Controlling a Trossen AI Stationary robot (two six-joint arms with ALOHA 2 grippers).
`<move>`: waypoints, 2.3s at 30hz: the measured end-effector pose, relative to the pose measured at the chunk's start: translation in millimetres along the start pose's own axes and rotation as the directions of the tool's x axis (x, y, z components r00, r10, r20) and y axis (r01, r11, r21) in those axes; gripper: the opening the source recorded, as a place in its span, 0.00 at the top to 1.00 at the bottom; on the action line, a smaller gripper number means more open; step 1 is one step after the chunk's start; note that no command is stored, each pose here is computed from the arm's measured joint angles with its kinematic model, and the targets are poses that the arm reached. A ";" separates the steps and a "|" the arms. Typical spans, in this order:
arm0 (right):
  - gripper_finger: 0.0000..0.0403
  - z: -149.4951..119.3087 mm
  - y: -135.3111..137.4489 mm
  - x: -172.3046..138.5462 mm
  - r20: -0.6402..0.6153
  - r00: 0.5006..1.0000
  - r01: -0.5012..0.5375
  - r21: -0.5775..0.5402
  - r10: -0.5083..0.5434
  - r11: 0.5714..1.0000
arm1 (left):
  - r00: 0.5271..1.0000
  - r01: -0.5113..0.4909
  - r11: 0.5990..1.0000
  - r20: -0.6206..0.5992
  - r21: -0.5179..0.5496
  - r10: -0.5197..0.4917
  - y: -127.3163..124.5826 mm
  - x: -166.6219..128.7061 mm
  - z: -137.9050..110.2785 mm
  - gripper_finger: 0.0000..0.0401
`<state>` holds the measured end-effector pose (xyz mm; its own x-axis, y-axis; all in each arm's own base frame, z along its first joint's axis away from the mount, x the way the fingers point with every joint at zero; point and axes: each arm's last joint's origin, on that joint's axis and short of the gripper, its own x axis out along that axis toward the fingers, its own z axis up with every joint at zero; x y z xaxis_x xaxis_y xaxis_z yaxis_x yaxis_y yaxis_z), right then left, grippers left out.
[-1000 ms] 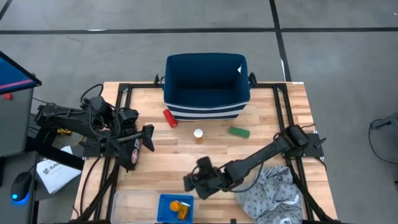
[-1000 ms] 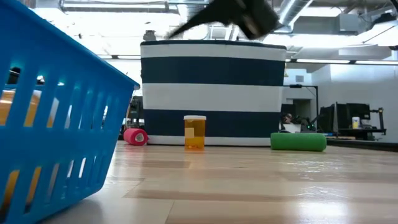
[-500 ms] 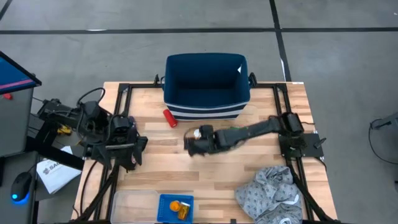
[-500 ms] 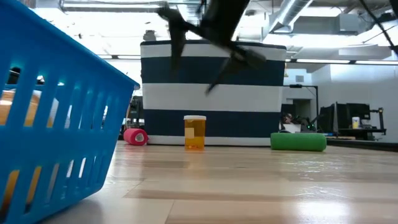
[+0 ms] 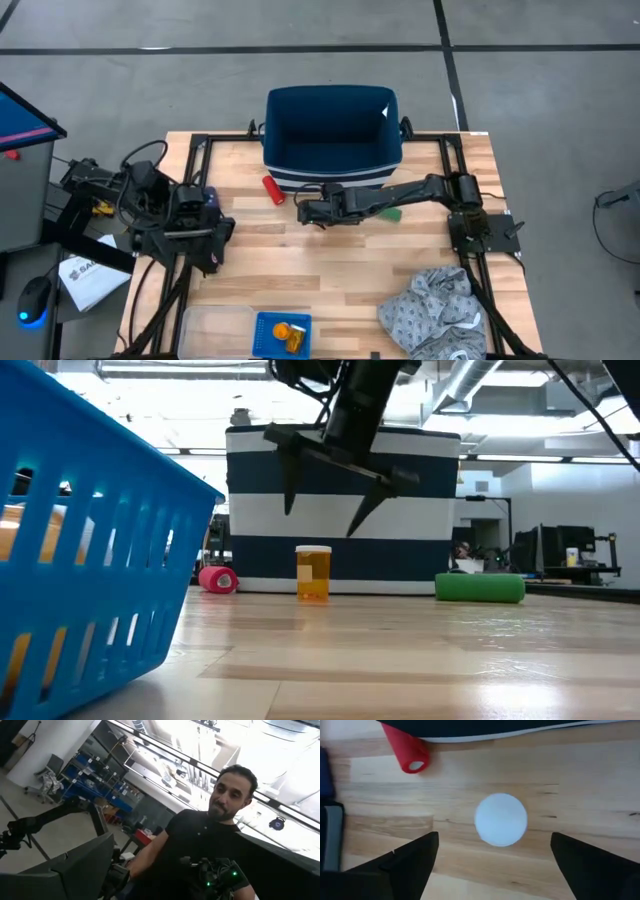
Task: Pick & place medical supplies in basket/bin
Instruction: Put the yellow pill bottle in the blue basket
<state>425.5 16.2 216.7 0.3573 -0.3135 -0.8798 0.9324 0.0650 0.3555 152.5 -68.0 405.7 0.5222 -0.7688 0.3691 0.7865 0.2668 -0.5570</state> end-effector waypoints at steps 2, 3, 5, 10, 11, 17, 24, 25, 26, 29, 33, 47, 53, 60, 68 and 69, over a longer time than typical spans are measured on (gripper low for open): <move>0.06 2.8 -1.8 2.5 0.007 1.000 0.010 0.002 -0.010 1.000 | 1.000 0.001 1.000 0.003 0.003 -0.001 -0.4 -0.4 0.4 0.00; 0.07 3.7 -3.4 4.3 0.007 1.000 0.021 -0.004 -0.021 1.000 | 1.000 0.000 1.000 0.005 0.004 0.000 -0.3 -0.5 0.6 0.00; 0.08 7.7 -4.1 7.2 0.006 1.000 0.025 -0.009 -0.024 1.000 | 1.000 -0.005 1.000 0.011 0.004 0.005 0.0 -0.4 0.9 0.00; 0.08 15.0 -4.8 10.1 0.020 0.999 0.029 -0.014 -0.029 0.999 | 0.999 -0.001 1.000 0.039 0.016 0.001 -1.4 -0.5 2.6 0.00; 0.08 17.0 -4.4 10.7 0.021 0.999 0.026 -0.014 -0.025 1.000 | 0.999 0.001 1.000 0.041 0.018 -0.002 -1.7 -0.5 2.9 0.00; 0.08 15.1 -6.5 30.0 -0.002 0.998 0.056 -0.033 -0.056 0.998 | 0.999 0.001 1.000 0.046 0.020 -0.001 -1.8 -0.5 3.1 0.00; 0.08 10.8 -2.6 37.5 -0.010 0.999 0.033 -0.026 -0.033 0.999 | 0.998 -0.006 1.000 0.056 0.020 0.005 -1.6 -0.4 3.4 0.00; 0.08 11.3 -3.5 37.1 -0.010 0.999 0.041 -0.034 -0.042 0.999 | 0.998 -0.008 1.000 0.058 0.020 0.007 -1.7 -0.5 3.5 0.00; 0.08 11.8 -3.7 37.5 -0.010 0.999 0.043 -0.036 -0.043 0.998 | 0.998 -0.009 1.000 0.060 0.018 0.008 -1.6 -0.5 3.6 0.00; 0.09 11.5 -4.4 38.2 -0.027 0.998 0.047 -0.044 -0.049 0.998 | 0.998 -0.009 1.000 0.061 0.015 0.009 -1.6 -0.5 3.6 0.00; 0.11 3.6 -6.8 51.0 -0.068 0.995 0.071 -0.061 -0.075 0.996 | 0.998 -0.009 1.000 0.061 0.015 0.008 -1.7 -0.5 3.6 0.00; 0.20 -1.1 -6.6 52.9 -0.064 0.995 0.073 -0.070 -0.078 0.995 | 0.998 -0.011 1.000 0.064 0.017 0.010 -1.6 -0.5 3.7 0.00; 0.20 5.2 -7.2 54.9 -0.054 0.995 0.079 -0.071 -0.083 0.994 | 0.998 -0.014 1.000 0.068 0.017 0.013 -1.6 -0.5 3.9 0.00; 0.23 3.5 -8.2 54.3 -0.059 0.994 0.089 -0.076 -0.093 0.993 | 0.997 -0.019 1.000 0.075 0.017 0.018 -1.3 -0.5 4.1 0.00; 0.30 0.5 -8.3 53.3 -0.061 0.994 0.090 -0.083 -0.095 0.993 | 0.997 -0.019 1.000 0.074 0.017 0.018 -1.3 -0.5 4.0 0.00; 0.30 0.5 -8.3 53.3 -0.061 0.994 0.090 -0.083 -0.095 0.992 | 0.997 -0.018 1.000 0.074 0.017 0.017 -1.4 -0.5 4.0 0.00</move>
<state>436.8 -1.6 167.1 0.2699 -0.2600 -0.9271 0.9619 0.1153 0.2477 152.5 -65.7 409.2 0.5586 -0.7189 0.4137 0.7822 0.2908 -0.5509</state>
